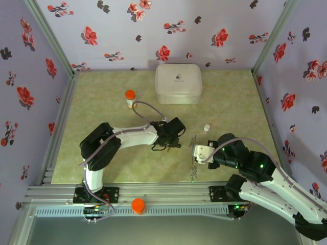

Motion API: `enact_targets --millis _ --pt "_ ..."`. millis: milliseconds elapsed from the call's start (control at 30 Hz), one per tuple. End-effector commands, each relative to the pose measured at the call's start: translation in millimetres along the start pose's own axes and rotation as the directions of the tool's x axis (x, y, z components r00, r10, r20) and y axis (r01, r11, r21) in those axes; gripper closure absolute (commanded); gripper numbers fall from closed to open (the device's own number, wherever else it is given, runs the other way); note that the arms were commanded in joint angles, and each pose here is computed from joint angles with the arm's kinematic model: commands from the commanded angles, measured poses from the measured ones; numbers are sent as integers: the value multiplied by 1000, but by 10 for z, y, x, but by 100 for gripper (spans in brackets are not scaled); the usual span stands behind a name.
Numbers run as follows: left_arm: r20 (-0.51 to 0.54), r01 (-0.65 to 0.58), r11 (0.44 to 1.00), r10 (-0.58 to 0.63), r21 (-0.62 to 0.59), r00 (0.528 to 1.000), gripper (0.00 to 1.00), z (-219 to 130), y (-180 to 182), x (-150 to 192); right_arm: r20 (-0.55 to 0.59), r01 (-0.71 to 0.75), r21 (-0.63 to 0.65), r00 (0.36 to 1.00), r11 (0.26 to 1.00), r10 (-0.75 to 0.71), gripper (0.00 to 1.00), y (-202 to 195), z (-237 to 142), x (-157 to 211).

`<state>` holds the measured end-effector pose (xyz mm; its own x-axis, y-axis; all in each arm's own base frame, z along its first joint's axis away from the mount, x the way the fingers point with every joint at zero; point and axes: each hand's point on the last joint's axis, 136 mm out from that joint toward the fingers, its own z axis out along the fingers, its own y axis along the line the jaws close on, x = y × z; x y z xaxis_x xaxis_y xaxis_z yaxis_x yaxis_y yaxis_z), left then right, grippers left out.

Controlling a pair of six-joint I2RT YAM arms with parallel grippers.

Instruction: Put the keys on the keyring

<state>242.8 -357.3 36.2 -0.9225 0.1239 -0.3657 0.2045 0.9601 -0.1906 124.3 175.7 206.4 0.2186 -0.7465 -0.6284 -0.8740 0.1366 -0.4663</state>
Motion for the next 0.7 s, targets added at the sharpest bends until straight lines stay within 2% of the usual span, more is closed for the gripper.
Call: enact_targets --millis 0,167,667 --pt "-11 9 999 -10 -37 1000 72 53 33 42 61 2 37 998 999 -5 100 -86 -37 -141" --pt "-13 2 1000 -2 -24 1000 78 70 7 45 64 1 36 998 999 -3 100 -89 -35 -150" --pt "-22 -7 1000 8 6 1000 88 113 -76 58 65 -3 35 998 999 1 100 -87 -29 -154"
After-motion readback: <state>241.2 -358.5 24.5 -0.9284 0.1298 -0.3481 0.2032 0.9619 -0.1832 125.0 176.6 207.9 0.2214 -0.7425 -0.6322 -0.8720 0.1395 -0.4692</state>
